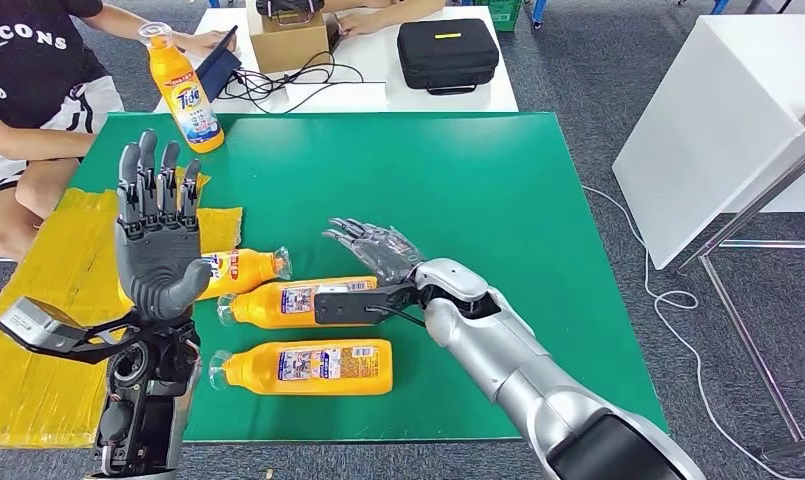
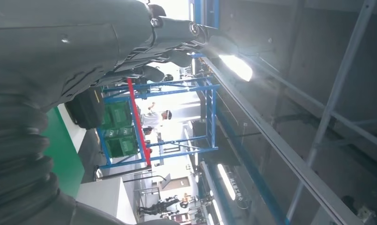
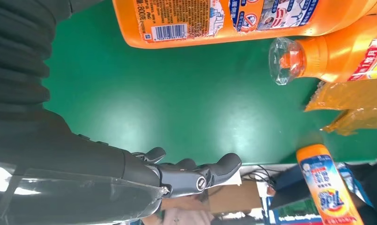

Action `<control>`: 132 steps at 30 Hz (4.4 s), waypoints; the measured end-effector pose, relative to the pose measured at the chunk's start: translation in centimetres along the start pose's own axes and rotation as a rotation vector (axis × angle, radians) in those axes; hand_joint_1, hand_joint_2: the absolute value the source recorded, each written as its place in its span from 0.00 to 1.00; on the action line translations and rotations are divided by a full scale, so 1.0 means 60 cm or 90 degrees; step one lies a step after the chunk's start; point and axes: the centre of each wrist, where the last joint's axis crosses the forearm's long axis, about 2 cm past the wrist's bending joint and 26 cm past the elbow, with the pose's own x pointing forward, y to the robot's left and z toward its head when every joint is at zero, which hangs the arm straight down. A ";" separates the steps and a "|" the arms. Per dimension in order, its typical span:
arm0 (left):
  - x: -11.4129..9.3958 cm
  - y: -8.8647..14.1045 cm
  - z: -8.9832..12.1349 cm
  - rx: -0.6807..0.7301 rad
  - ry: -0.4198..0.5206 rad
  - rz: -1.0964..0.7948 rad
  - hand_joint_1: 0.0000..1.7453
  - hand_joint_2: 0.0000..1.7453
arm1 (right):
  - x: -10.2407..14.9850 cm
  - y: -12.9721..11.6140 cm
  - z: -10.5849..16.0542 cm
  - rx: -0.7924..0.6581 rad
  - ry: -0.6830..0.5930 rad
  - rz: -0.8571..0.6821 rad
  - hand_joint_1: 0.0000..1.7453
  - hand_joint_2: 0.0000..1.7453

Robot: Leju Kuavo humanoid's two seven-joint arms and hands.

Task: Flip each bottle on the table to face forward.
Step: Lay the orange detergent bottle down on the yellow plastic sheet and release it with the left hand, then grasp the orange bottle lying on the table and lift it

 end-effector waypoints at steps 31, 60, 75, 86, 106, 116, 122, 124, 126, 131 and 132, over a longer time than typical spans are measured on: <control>-0.003 -0.014 -0.019 0.010 -0.029 0.036 0.00 1.00 | -0.004 0.059 -0.009 0.136 0.153 -0.030 0.00 1.00; -0.003 -0.024 -0.034 0.003 -0.042 0.035 0.00 1.00 | -0.004 0.109 0.005 0.165 0.253 0.201 1.00 1.00; 0.002 -0.031 -0.033 -0.002 -0.045 0.031 0.00 1.00 | -0.003 0.116 0.007 0.160 0.258 0.235 1.00 1.00; 0.003 -0.031 -0.033 -0.001 -0.045 0.030 0.00 1.00 | -0.003 0.117 0.007 0.157 0.258 0.238 1.00 1.00; 0.020 -0.035 0.026 0.066 0.100 -0.064 0.00 1.00 | -0.018 0.102 0.090 -0.441 0.167 -0.023 1.00 1.00; -0.031 -0.019 0.009 0.134 0.251 -0.041 0.00 1.00 | -0.044 0.082 0.152 -0.598 0.170 -0.037 1.00 1.00; -0.058 -0.022 0.005 0.125 0.290 0.002 0.00 1.00 | -0.049 0.077 0.159 -0.632 0.159 -0.039 1.00 1.00; -0.068 -0.029 0.002 0.106 0.305 0.023 0.00 1.00 | -0.048 0.076 0.157 -0.636 0.147 -0.036 1.00 1.00; -0.076 -0.039 -0.002 0.082 0.315 0.042 0.00 1.00 | -0.045 0.077 0.154 -0.636 0.136 -0.033 1.00 1.00; -0.088 -0.053 -0.008 0.051 0.326 0.066 0.00 1.00 | -0.040 0.080 0.149 -0.631 0.130 -0.034 1.00 1.00; -0.090 -0.056 -0.008 0.043 0.328 0.074 0.00 1.00 | -0.040 0.081 0.148 -0.630 0.129 -0.033 1.00 1.00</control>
